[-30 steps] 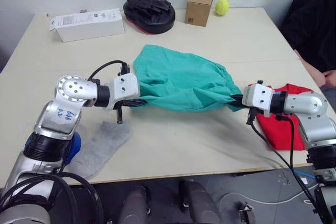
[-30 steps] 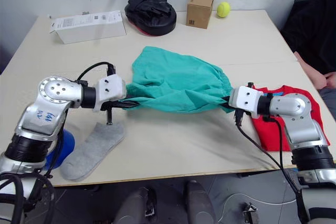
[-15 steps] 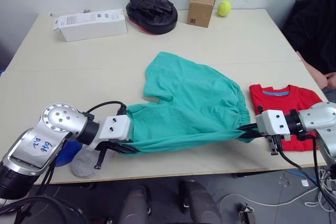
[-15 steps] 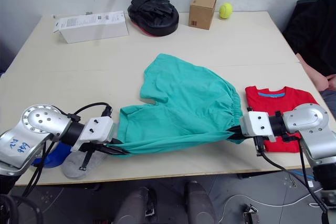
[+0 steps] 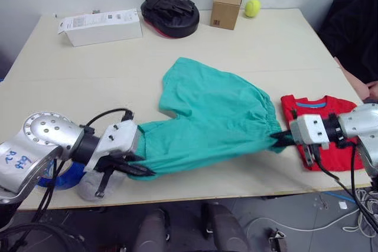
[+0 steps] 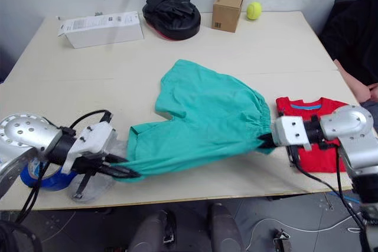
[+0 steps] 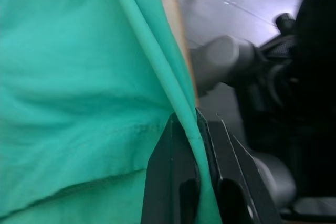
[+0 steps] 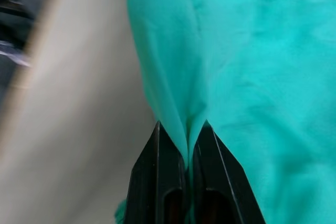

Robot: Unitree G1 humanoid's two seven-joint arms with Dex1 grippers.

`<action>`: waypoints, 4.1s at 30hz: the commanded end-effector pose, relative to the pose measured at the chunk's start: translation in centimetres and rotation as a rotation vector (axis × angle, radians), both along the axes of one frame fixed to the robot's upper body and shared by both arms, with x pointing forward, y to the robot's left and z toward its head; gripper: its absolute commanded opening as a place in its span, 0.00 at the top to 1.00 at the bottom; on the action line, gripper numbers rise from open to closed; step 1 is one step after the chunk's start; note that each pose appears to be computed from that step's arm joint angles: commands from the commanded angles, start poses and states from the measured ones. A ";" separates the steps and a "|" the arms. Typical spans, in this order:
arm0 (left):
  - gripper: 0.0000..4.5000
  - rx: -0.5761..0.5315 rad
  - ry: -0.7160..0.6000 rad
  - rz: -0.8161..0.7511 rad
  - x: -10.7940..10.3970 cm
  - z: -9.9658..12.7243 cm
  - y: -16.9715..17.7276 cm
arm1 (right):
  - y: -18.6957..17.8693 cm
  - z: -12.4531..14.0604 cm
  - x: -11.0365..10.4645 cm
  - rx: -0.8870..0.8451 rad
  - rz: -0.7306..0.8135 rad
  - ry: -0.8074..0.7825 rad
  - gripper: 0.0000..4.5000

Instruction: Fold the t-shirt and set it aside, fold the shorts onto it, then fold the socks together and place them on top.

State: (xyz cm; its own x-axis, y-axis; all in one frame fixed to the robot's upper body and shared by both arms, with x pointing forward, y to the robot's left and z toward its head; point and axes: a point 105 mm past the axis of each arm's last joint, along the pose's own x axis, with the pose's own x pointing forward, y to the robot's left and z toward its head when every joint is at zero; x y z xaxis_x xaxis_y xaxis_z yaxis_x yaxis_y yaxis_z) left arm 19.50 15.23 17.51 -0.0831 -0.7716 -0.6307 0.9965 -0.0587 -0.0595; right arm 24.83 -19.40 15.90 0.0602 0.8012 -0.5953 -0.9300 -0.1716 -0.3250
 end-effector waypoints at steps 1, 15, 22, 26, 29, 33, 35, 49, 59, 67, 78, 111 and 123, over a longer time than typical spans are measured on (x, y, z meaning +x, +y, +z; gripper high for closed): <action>0.99 0.033 0.036 -0.045 -1.5 1.0 0.8 | -0.6 1.4 -2.4 -0.035 0.035 0.080 1.00; 0.99 0.088 0.121 -0.112 -4.1 0.7 2.9 | -0.4 0.0 -7.2 -0.020 0.057 0.304 1.00; 0.99 0.082 -0.203 -0.020 3.2 2.9 4.6 | -1.3 1.3 -6.5 0.118 -0.094 0.383 1.00; 0.99 0.054 -0.396 0.003 9.4 5.4 3.1 | -2.3 2.2 -5.4 0.179 -0.175 0.418 1.00; 0.99 0.013 -0.508 0.015 13.6 7.5 0.6 | -3.3 2.2 -4.3 0.195 -0.235 0.412 1.00; 0.99 -0.008 -0.624 0.007 16.9 9.3 -1.8 | -3.5 2.4 -2.9 0.238 -0.300 0.399 1.00; 0.99 -0.021 -0.692 0.017 18.3 10.3 -2.8 | -3.5 2.6 -2.2 0.269 -0.335 0.386 1.00; 0.99 0.007 -0.948 0.106 23.7 9.1 -6.8 | -5.3 0.9 1.8 0.323 -0.590 0.309 1.00; 0.99 0.070 -0.915 0.178 24.8 4.7 -7.0 | -5.3 -0.4 3.2 0.274 -0.647 0.221 1.00; 0.71 0.058 -0.902 0.276 25.6 4.4 -6.5 | -6.1 -0.5 4.6 0.241 -0.713 0.141 0.95; 0.00 -0.065 -0.839 0.349 25.4 5.8 -5.3 | -7.0 0.7 5.5 0.240 -0.758 0.050 0.15; 0.00 -0.251 -0.265 -0.072 8.4 5.3 -3.7 | 3.2 -4.5 -2.5 0.079 -0.361 -0.353 0.01; 0.00 -0.224 -0.260 -0.039 7.6 4.8 -3.0 | 2.8 -7.7 1.4 0.013 -0.444 -0.518 0.09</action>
